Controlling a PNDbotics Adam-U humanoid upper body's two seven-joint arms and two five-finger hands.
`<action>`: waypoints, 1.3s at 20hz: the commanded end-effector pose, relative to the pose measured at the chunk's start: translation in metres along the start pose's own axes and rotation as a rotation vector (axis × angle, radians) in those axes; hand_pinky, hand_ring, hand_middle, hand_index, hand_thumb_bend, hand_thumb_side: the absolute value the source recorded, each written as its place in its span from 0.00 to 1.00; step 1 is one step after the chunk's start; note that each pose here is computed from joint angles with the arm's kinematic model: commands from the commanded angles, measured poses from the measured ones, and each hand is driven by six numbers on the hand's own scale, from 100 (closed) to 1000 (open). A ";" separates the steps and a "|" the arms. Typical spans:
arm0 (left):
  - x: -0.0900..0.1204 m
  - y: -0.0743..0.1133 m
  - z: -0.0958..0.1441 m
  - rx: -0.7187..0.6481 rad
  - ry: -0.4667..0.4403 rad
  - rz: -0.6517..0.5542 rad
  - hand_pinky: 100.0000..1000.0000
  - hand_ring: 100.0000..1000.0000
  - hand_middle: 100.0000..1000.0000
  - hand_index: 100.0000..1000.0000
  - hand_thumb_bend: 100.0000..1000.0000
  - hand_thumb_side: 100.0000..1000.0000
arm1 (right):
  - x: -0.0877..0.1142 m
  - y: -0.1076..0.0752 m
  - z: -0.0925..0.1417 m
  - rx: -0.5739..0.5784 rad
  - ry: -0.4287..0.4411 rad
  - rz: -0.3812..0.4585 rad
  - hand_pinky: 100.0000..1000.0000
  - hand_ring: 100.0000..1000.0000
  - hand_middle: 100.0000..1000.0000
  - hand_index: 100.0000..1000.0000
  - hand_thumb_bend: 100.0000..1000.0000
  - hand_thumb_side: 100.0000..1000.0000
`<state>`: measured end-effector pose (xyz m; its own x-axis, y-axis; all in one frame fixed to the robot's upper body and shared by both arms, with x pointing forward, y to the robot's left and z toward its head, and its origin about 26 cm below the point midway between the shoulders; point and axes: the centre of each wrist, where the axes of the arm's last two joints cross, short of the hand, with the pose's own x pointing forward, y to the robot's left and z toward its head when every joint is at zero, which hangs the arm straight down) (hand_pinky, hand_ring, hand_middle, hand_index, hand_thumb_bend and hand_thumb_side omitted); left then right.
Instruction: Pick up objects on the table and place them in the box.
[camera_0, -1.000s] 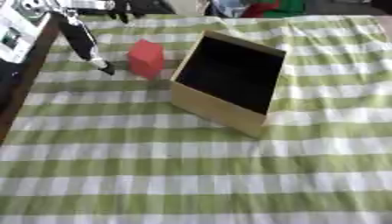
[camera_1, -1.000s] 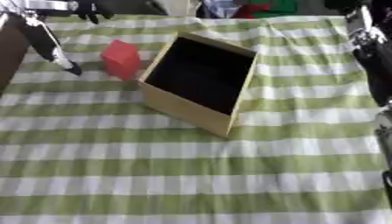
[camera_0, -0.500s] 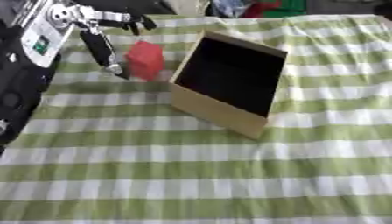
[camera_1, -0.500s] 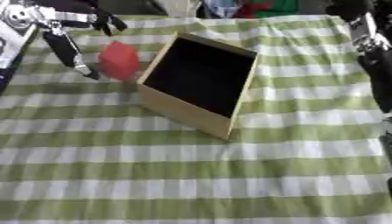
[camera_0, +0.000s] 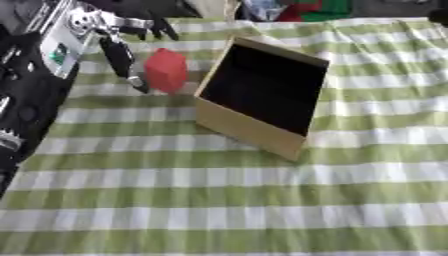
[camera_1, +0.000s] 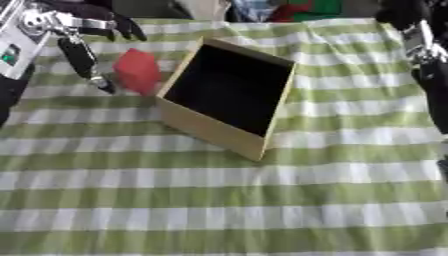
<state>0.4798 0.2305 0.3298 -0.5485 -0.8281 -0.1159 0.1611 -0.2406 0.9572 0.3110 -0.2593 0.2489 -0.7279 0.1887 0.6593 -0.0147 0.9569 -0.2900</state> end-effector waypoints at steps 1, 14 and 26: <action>0.000 0.019 0.008 0.071 0.026 -0.047 0.77 0.93 0.94 0.93 0.63 0.00 | 0.008 -0.002 -0.003 0.010 -0.034 0.003 0.91 0.73 0.66 0.88 0.00 0.50; 0.003 0.018 -0.001 0.072 0.042 -0.051 0.72 0.92 0.92 0.93 0.61 0.00 | 0.009 -0.002 -0.005 0.015 -0.037 0.004 0.91 0.73 0.66 0.88 0.00 0.50; -0.013 0.002 -0.004 0.041 0.143 -0.025 0.72 0.91 0.89 0.95 0.61 0.00 | 0.009 -0.002 -0.005 0.016 -0.040 -0.003 0.91 0.73 0.66 0.88 0.00 0.52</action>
<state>0.4933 0.2337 0.3170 -0.4543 -0.8770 -0.1566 0.1509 -0.2490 0.9567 0.3112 -0.2582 0.2501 -0.7301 0.1819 0.6586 -0.0269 0.9555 -0.2937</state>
